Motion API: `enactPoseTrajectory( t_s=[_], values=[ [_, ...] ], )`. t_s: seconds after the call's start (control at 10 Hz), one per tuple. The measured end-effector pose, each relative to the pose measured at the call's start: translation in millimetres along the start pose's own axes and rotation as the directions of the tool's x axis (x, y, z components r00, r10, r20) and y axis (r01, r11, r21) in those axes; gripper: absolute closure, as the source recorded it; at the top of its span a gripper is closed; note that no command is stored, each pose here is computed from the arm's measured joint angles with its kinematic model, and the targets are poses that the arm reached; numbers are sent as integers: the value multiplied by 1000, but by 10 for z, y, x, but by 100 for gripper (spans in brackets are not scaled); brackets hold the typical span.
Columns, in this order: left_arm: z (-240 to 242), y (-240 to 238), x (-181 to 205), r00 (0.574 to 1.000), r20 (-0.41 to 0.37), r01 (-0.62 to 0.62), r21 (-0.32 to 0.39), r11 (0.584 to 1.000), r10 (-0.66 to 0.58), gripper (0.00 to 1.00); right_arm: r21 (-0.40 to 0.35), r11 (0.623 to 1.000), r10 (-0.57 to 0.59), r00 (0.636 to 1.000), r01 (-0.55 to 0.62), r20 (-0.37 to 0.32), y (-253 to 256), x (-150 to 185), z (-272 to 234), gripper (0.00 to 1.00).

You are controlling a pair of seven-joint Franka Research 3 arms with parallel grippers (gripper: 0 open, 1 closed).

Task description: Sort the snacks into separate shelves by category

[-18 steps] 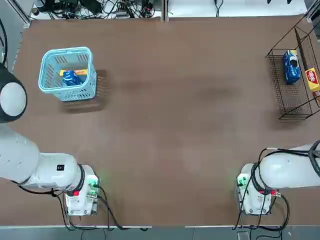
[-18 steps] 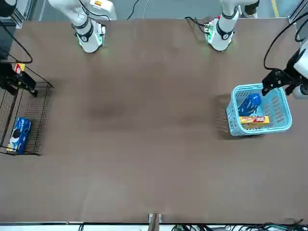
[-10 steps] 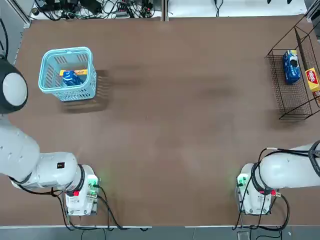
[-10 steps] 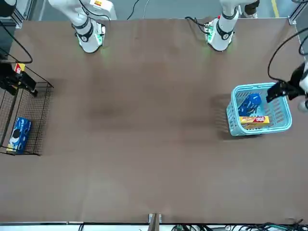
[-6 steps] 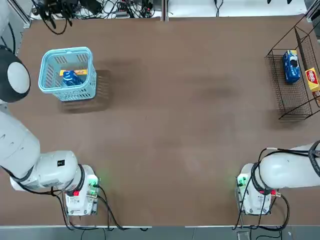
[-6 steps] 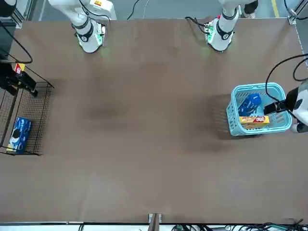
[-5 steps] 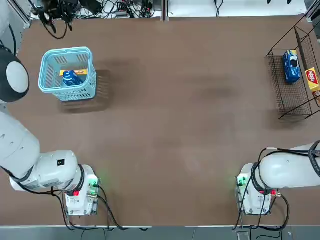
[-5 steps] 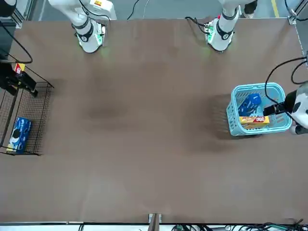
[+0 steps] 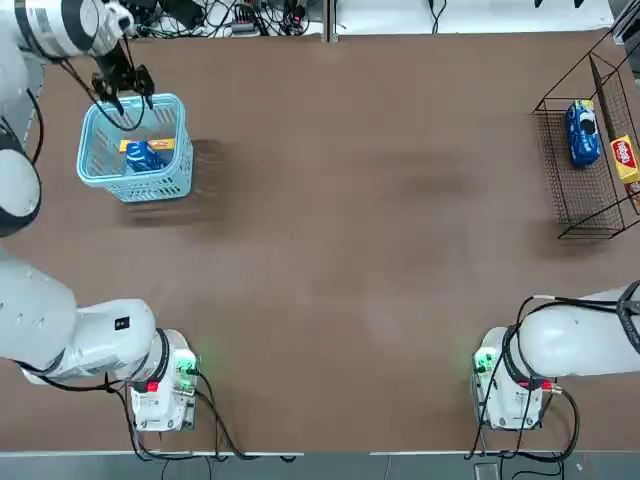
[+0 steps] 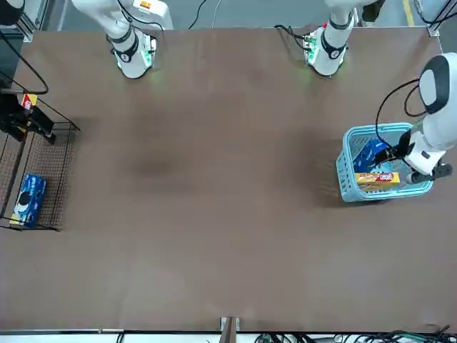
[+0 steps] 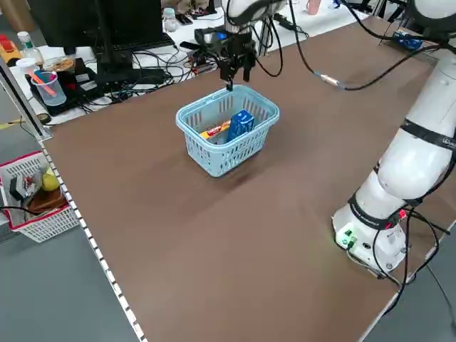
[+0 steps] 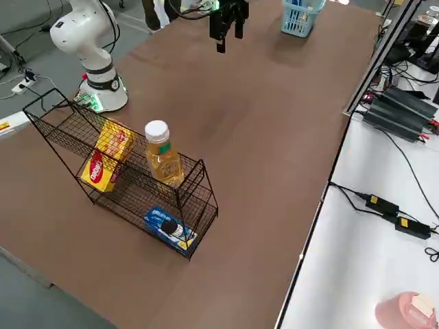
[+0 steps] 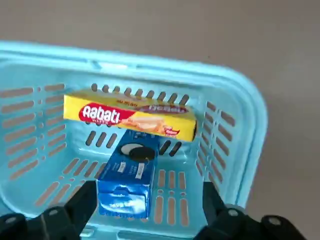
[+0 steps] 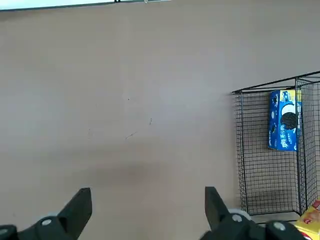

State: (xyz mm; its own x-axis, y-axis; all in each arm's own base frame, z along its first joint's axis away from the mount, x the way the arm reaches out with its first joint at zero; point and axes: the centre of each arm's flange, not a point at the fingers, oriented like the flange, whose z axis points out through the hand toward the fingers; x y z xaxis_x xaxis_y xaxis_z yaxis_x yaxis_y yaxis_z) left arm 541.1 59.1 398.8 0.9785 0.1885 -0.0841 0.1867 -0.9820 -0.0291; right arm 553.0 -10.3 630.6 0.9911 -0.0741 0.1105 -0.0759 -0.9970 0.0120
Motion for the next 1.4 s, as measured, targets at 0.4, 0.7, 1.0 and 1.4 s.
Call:
enactPoseTrajectory(
  t_s=[0.4,0.7,1.0,1.4],
  values=[
    [492,-273,-285,1000,-26,-1,-4,1000,0,7,0,1000,0,1000,0,0,1,0,0,0],
    [683,-340,-397,1000,-13,-27,-4,1000,27,8,0,1000,0,1000,0,0,1,0,0,0],
    [843,-455,-485,998,0,-57,-7,998,57,18,0,1000,0,1000,0,-1,1,2,0,0],
    [796,-484,-453,998,-17,-66,-6,998,66,42,0,1000,-2,1000,2,-1,-11,2,2,0]
  ],
)
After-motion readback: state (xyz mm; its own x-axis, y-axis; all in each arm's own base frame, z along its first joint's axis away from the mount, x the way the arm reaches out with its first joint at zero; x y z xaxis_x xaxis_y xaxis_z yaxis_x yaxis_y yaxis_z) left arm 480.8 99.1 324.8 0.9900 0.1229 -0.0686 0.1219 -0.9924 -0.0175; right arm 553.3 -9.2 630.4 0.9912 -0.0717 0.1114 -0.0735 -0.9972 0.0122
